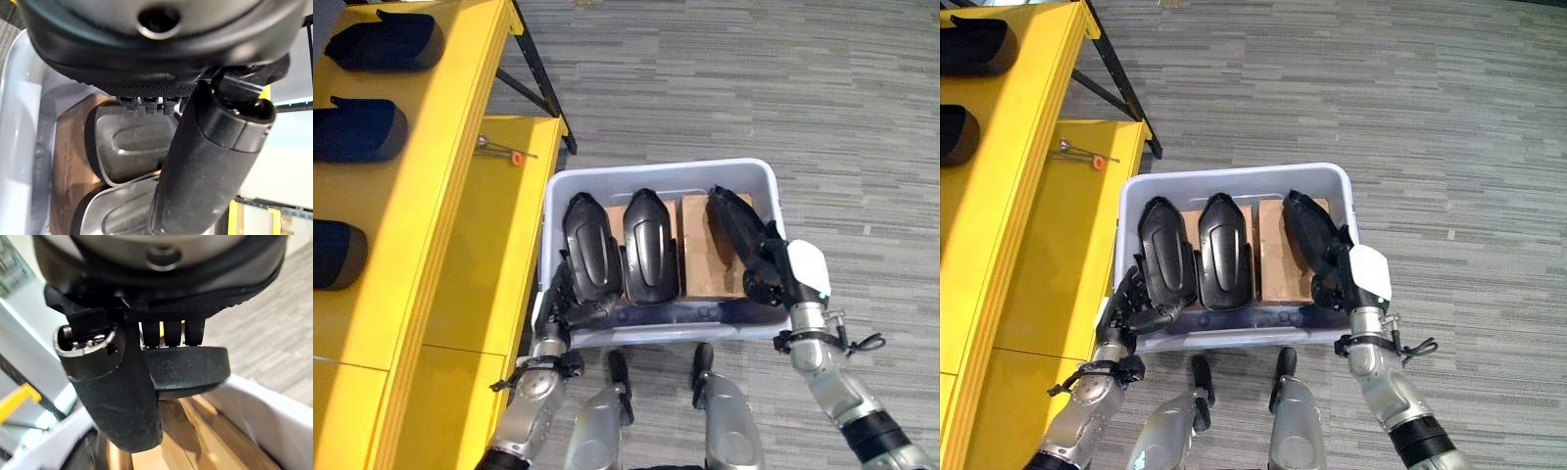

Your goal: Move parts from the plastic box to the shelf.

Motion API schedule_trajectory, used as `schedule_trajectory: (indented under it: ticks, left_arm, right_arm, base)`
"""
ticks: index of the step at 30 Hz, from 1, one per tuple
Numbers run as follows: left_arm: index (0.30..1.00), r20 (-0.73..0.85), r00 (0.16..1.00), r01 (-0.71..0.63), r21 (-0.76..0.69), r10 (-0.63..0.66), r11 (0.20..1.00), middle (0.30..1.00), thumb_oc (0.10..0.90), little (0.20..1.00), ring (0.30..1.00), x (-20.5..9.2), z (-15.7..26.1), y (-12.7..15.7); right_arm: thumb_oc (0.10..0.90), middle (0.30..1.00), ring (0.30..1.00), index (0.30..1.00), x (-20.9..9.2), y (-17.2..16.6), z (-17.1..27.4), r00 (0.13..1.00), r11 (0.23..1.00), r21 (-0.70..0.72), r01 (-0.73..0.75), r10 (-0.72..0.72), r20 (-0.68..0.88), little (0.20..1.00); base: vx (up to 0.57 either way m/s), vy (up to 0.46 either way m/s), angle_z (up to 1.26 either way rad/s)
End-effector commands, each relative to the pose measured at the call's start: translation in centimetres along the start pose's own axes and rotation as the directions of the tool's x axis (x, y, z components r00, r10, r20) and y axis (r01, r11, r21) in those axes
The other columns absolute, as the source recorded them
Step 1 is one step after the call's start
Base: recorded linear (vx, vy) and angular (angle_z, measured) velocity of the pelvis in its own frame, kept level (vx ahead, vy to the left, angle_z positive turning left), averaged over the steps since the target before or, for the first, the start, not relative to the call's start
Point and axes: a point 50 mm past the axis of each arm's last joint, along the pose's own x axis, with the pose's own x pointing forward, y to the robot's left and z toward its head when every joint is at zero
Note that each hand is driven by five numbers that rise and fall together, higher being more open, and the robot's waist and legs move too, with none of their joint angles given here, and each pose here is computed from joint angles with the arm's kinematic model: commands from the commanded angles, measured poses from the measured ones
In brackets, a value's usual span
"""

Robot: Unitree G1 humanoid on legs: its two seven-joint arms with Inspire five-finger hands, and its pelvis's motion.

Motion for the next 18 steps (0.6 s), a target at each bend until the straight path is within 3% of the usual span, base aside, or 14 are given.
schedule_trajectory:
  ticks: [1,6,18]
  left_arm:
    - [1.000,0.095,0.995,0.004,0.028,-0.007,1.000,1.000,0.900,1.000,1.000,-0.6,1.5,1.1]
    - [1.000,0.025,0.998,-0.050,0.028,0.049,0.998,1.000,0.900,1.000,1.000,-1.7,-0.2,2.5]
    - [1.000,-0.046,0.996,-0.073,0.001,0.073,0.997,1.000,0.900,1.000,1.000,-2.9,-1.9,2.8]
  right_arm:
    - [0.400,0.300,0.300,0.300,1.1,-2.7,2.8,0.973,0.989,0.058,0.138,-0.146,0.176,0.300]
    - [0.400,0.300,0.300,0.300,0.8,-4.9,4.0,0.945,0.974,0.097,0.203,-0.221,0.242,0.300]
    - [0.400,0.300,0.300,0.300,0.8,-7.1,5.7,0.897,0.962,0.066,0.264,-0.270,0.350,0.300]
  base:
    - [0.07,-0.051,-0.11]
    - [0.09,-0.056,-0.11]
    - [0.05,-0.030,0.01]
